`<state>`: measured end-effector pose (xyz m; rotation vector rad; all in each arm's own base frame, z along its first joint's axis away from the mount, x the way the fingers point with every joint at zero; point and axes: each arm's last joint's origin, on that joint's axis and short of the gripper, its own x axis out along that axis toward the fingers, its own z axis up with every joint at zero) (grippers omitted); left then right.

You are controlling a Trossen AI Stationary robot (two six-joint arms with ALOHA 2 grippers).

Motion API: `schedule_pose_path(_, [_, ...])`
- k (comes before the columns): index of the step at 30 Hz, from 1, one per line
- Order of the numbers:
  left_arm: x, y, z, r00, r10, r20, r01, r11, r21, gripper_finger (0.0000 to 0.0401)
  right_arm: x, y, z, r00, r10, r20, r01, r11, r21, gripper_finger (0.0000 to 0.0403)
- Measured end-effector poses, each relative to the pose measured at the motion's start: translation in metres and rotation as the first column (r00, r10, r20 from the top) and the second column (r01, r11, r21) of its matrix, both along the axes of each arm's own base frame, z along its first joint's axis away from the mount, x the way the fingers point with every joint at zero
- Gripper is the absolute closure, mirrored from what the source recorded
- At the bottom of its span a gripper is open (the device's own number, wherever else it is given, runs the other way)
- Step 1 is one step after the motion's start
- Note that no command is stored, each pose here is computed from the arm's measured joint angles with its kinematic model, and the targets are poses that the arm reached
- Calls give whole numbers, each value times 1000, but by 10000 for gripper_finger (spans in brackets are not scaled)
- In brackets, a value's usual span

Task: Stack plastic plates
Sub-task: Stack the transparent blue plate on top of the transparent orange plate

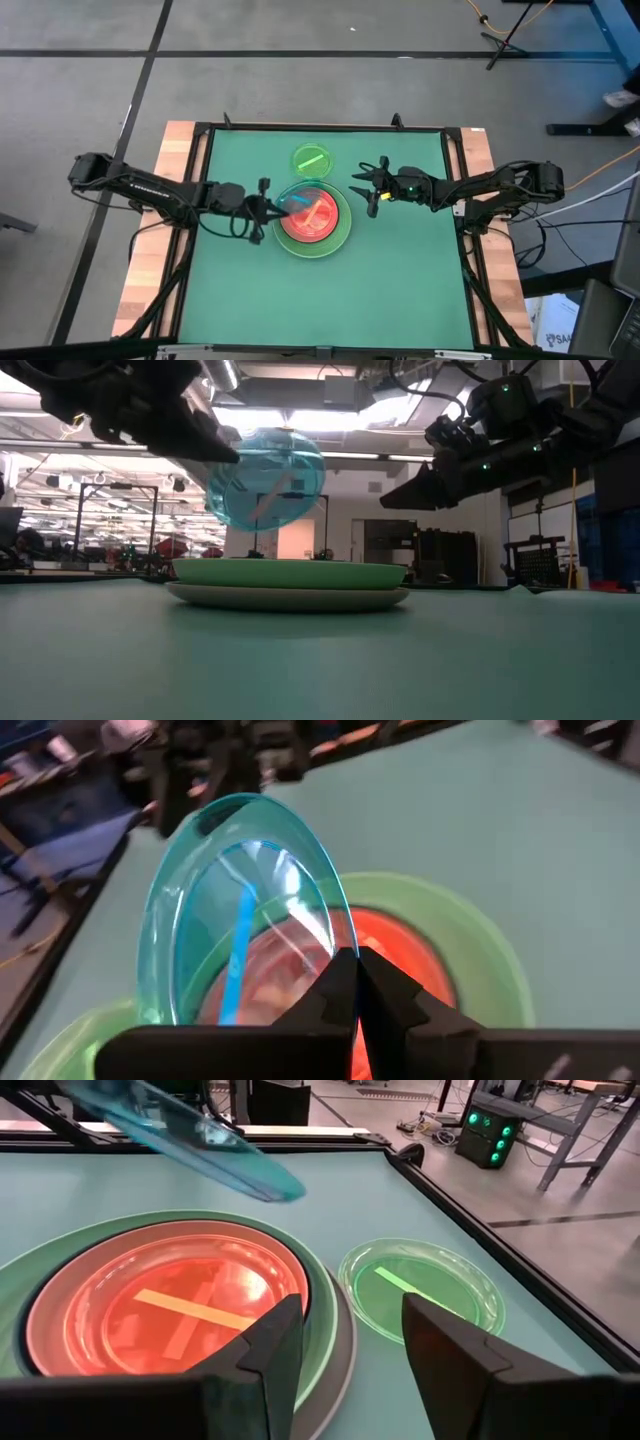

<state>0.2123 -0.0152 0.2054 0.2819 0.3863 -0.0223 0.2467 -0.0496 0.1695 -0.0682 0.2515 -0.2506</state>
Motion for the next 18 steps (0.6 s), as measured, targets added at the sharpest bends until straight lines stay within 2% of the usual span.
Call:
schedule_pose_path(5, [0,-4,2,998,-57,19,58,998,-19,399,0,0,0,1000,0,2,0,1000,0,237])
schedule_pose_path(11, [3,-5,0,998,-64,20,65,998,-23,400,0,0,0,1000,0,5,0,1000,-1,237])
schedule_pose_path(18, [16,-7,-16,996,-83,-20,82,996,-32,400,0,0,0,1000,0,5,0,1000,-1,237])
